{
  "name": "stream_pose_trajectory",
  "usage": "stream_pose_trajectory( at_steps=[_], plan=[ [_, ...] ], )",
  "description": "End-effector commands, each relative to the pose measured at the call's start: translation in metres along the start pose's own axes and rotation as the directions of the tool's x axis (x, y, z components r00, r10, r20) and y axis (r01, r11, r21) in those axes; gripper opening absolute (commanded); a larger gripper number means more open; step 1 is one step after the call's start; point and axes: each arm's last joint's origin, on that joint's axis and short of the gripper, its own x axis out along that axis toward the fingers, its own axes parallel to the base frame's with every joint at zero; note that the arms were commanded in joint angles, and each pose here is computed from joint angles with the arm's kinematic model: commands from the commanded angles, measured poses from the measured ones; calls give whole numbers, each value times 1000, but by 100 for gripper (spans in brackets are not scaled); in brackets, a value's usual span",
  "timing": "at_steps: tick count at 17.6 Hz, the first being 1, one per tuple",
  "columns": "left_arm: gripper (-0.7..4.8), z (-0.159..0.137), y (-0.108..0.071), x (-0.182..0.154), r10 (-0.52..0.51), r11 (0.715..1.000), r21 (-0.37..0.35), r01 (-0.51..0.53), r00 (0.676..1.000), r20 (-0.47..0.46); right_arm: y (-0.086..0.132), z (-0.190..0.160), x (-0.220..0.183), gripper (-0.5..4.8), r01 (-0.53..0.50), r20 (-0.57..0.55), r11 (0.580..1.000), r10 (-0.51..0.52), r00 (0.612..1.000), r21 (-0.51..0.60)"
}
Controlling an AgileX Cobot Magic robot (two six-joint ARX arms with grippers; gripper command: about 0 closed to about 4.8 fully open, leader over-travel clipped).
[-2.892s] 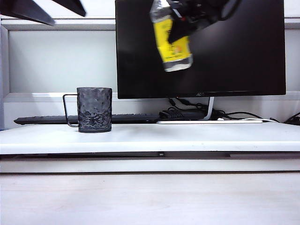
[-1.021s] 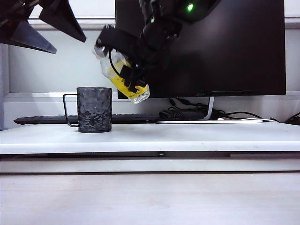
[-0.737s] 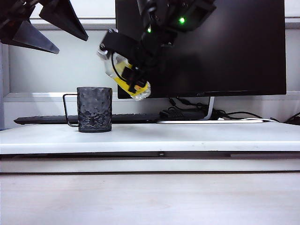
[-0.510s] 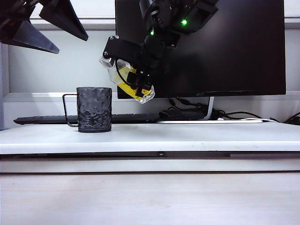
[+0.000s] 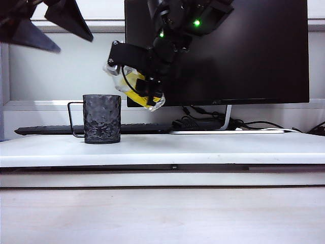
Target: Carefully pick up the bottle and pour some water from the bottle into the cup.
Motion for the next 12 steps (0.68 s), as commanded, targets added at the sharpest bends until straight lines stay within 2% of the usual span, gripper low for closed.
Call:
stream_pose_trajectory(
  at_steps=[1, 5, 8, 12],
  plan=[
    [479, 9, 2, -1, 40, 999, 16, -41, 996, 81, -7, 11, -5, 198, 51, 24, 997, -50, 998, -53],
    [479, 7, 2, -1, 39, 999, 14, -41, 997, 69, -7, 8, -7, 198, 21, -6, 991, -22, 1000, -132],
    [479, 7, 1, -1, 37, 999, 13, -38, 997, 63, -9, 7, -8, 198, 30, -38, 988, -36, 999, -150],
    [479, 6, 1, -1, 36, 999, 8, -36, 998, 56, -11, 7, -8, 198, 52, -58, 971, -68, 996, -233]
  ],
)
